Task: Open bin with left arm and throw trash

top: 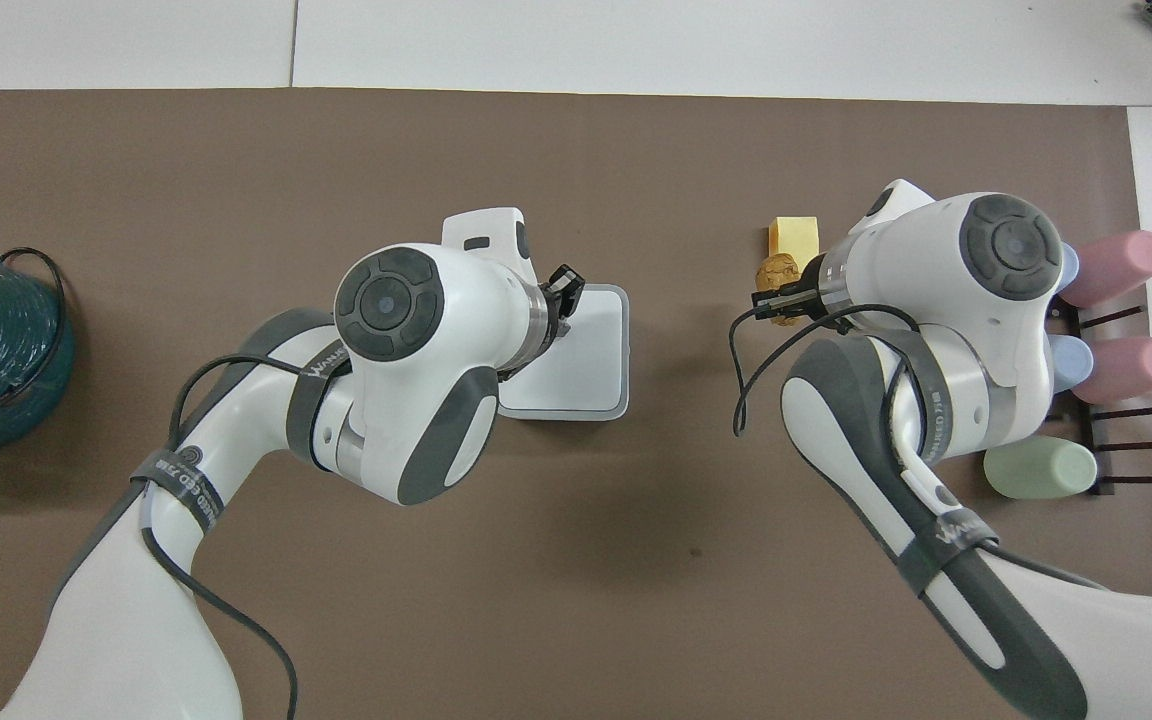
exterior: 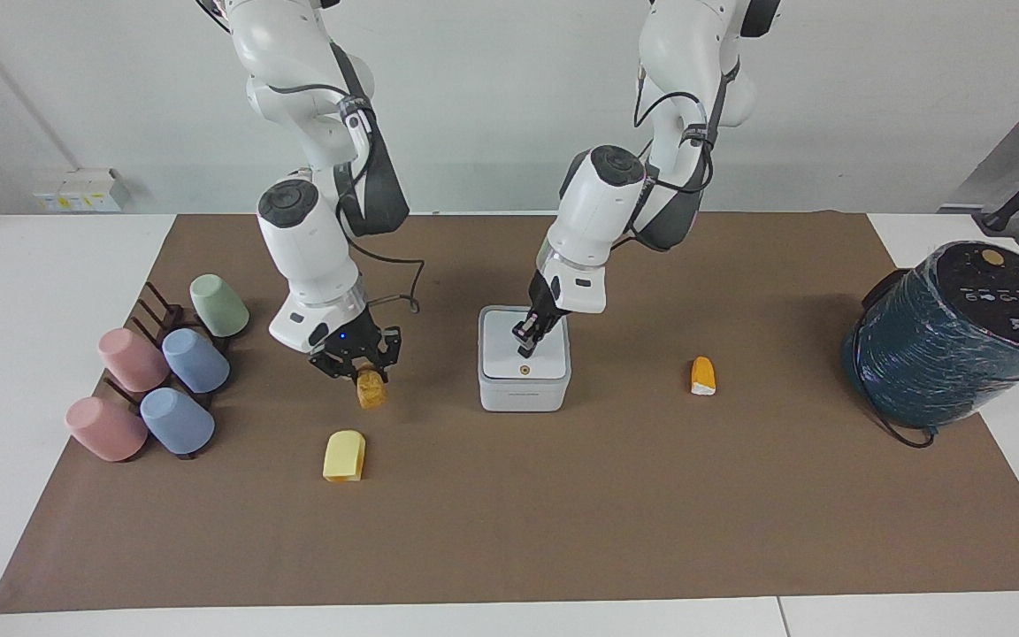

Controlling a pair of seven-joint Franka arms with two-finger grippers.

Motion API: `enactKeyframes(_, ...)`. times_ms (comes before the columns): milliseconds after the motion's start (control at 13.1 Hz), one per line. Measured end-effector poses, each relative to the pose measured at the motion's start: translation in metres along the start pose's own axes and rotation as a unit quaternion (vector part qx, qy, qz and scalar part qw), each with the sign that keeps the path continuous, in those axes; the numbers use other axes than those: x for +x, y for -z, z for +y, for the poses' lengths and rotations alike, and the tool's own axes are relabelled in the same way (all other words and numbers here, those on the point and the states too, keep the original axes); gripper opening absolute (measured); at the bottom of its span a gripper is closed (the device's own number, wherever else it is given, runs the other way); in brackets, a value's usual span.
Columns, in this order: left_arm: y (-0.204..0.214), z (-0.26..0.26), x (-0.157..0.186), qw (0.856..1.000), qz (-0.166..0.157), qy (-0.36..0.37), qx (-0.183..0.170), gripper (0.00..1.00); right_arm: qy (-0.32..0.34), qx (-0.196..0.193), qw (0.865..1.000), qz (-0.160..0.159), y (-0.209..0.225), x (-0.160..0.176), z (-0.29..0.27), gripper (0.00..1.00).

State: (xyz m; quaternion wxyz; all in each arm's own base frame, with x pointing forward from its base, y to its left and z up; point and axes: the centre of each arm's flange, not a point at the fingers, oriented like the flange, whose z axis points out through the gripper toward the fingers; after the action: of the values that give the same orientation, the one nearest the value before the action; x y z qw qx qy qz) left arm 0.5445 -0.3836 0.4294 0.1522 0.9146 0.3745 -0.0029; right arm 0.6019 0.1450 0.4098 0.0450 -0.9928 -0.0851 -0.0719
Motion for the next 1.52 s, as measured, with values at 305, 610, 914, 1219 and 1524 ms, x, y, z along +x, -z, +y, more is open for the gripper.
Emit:
enactKeyframes(305,0.062,0.016,0.05,0.999,-0.008,-0.007,0.05,0.01,-0.027,0.01,1.0,0.001,0.081,-0.014,-0.007,0.41)
enactKeyframes(610,0.078,-0.005,0.104,0.989,0.006,-0.114,0.089,0.01,-0.071,0.089,0.993,0.01,0.127,-0.021,-0.032,0.41)
enactKeyframes(914,0.093,-0.038,0.172,0.968,-0.004,-0.228,0.103,0.01,-0.116,0.112,0.986,0.044,0.119,-0.013,-0.103,0.41)
enactKeyframes(1219,0.089,-0.09,0.236,0.937,-0.018,-0.331,0.108,0.07,-0.116,0.127,0.984,0.048,0.062,0.006,-0.163,0.41)
enactKeyframes(1524,0.057,-0.131,0.244,0.923,0.006,-0.372,0.096,0.48,-0.101,0.12,0.987,0.024,0.006,0.005,-0.195,0.41)
